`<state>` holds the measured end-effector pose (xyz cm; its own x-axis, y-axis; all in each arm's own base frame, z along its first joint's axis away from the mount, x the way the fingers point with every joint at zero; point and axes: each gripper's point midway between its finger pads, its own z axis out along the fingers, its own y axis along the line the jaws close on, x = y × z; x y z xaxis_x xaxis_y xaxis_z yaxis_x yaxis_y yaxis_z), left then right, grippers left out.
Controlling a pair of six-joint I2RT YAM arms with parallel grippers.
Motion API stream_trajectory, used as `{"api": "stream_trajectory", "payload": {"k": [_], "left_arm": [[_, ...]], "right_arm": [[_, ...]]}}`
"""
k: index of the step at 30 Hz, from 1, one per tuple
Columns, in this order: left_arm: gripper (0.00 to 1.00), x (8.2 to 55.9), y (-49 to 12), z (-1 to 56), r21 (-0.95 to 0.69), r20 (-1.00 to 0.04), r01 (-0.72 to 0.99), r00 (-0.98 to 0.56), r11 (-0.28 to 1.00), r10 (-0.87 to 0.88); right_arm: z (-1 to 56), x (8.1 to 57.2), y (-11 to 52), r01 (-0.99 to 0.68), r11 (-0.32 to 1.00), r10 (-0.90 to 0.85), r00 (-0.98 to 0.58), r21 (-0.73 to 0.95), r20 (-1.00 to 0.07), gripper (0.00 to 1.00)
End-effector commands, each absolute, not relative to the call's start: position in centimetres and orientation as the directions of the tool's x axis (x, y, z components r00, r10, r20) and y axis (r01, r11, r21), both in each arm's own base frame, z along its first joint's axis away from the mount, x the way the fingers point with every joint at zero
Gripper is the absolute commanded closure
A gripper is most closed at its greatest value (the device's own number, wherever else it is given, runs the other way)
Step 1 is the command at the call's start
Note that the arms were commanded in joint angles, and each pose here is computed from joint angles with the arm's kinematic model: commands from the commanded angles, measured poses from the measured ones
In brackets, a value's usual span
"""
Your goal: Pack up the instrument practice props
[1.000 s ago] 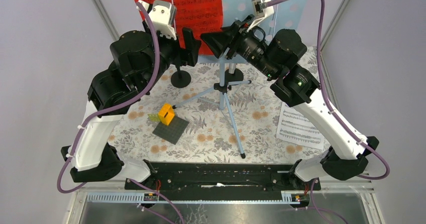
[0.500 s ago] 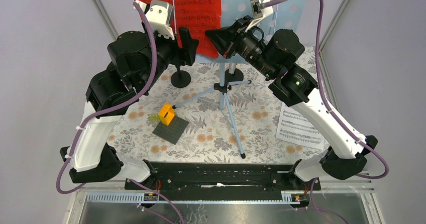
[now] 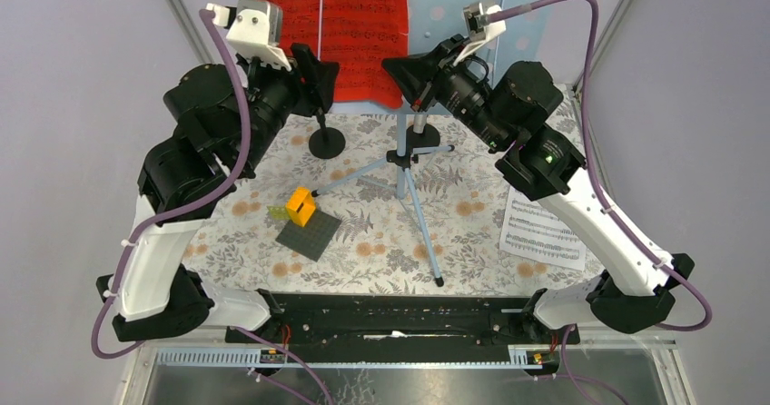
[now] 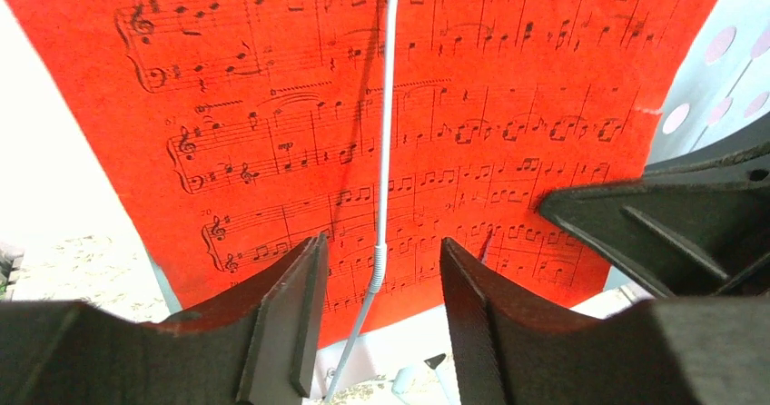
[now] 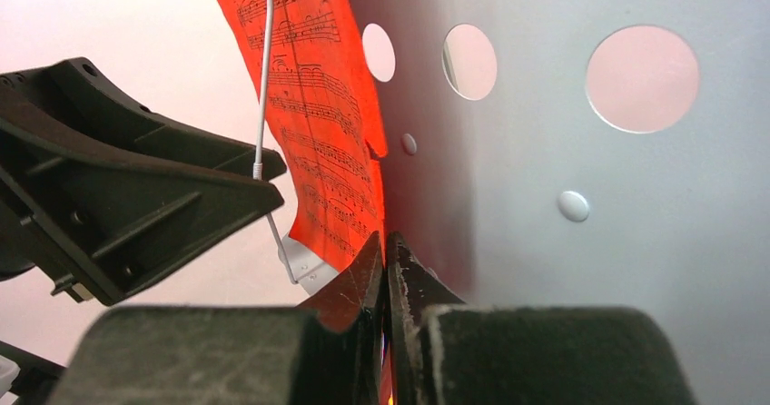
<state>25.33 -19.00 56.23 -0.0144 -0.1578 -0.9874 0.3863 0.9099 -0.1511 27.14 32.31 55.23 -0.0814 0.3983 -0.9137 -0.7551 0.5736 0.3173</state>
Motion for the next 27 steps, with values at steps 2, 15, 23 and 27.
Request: {"api": "stream_trajectory", "payload": {"k": [2,15,23,27], "left_arm": [[0.51,25.3,-18.3,58.3,-0.198,-0.973,0.373,0.039,0.907,-0.229],[1.0,25.9,-18.7,57.6,-0.191,-0.976,0.363,0.03,0.912,-0.216],[1.0,25.8,-18.7,57.4,-0.187,-0.977,0.364,0.027,0.912,-0.211],[1.0,25.8,-18.8,57.4,-0.186,-0.977,0.366,0.027,0.912,-0.211]], "right_arm": [[57.1,26.4,31.0,-0.762,0.576,0.434,-0.022,0.297,-0.901,0.94],[57.7,25.9,30.7,-0.773,0.574,0.429,0.002,0.271,-0.904,0.58],[58.8,26.1,31.1,-0.782,0.567,0.436,0.019,0.259,-0.9,0.47],[59.1,26.4,31.4,-0.782,0.568,0.438,0.024,0.256,-0.898,0.4]]}}
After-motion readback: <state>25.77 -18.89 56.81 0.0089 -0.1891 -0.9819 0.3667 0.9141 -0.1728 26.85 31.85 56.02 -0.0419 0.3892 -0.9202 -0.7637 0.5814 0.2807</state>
